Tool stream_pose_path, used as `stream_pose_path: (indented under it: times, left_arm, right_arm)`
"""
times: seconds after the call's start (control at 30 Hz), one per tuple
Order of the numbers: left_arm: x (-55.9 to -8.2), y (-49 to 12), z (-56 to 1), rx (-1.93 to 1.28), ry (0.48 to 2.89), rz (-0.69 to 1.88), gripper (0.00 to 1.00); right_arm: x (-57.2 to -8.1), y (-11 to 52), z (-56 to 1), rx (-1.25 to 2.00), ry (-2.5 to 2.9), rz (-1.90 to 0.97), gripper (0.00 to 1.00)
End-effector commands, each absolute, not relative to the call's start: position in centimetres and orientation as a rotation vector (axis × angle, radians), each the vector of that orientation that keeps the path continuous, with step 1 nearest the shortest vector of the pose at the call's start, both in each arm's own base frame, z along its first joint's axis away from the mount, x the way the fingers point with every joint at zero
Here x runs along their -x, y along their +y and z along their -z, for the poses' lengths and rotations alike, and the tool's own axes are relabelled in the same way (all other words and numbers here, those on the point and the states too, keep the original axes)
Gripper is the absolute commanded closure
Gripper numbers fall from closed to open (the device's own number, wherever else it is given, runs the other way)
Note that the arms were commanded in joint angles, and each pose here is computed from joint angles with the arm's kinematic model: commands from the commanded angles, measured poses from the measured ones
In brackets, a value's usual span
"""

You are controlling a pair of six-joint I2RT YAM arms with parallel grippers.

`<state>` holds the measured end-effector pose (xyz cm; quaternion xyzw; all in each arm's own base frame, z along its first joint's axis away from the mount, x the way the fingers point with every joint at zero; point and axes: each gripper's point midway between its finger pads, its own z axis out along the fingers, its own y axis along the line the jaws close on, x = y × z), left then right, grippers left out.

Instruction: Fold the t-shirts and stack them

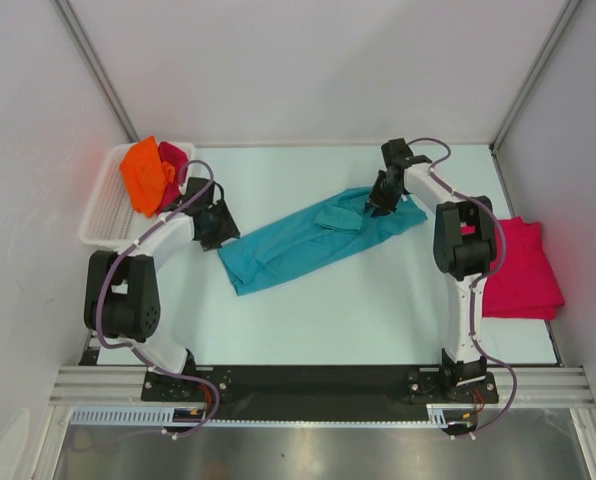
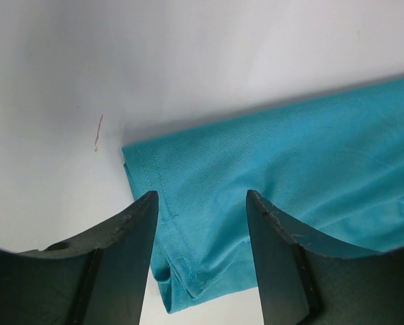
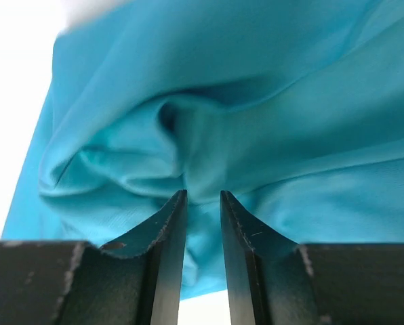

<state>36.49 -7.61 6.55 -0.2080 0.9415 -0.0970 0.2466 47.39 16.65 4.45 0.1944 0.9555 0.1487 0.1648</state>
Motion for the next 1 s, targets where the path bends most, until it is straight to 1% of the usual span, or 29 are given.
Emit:
stream_pose_path:
  times: [0.0,0.2,0.47,0.7,0.9,0.93,0.97]
  left_arm:
    - [-36.9,-7.6,-8.4,0.539,2.517,0.298,0.40]
    - [-36.9,-7.5,-8.7,0.536,2.513,0.298,0.40]
    - [-37.0,-7.5,-8.9,0.532,2.511,0.297,0.40]
    - [-36.9,-7.4,-8.8,0.531,2.514,0.289,0.40]
    - [-37.0,-7.4,-8.9,0.527,2.513,0.288,0.40]
    - [-37.0,-7.3,-8.8,0.526,2.512,0.282,0.40]
    - [-37.0,-7.4,-8.8,0.526,2.514,0.283,0.40]
  right_arm:
    - [-49.1,15.5,-5.8,-0.547,2.644,-0.392,0.68]
    - [-50.0,15.0,-5.4,-0.567,2.638,-0.395,0.69]
    - [-51.2,15.8,-7.1,-0.540,2.591,-0.407,0.69]
    - [-52.4,16.3,-6.2,-0.543,2.595,-0.421,0.69]
    - [-53.0,16.6,-3.9,-0.552,2.633,-0.402,0.70]
    - [-53.0,16.6,-3.6,-0.551,2.637,-0.402,0.72]
    - [-53.2,16.7,-3.5,-0.545,2.634,-0.404,0.82]
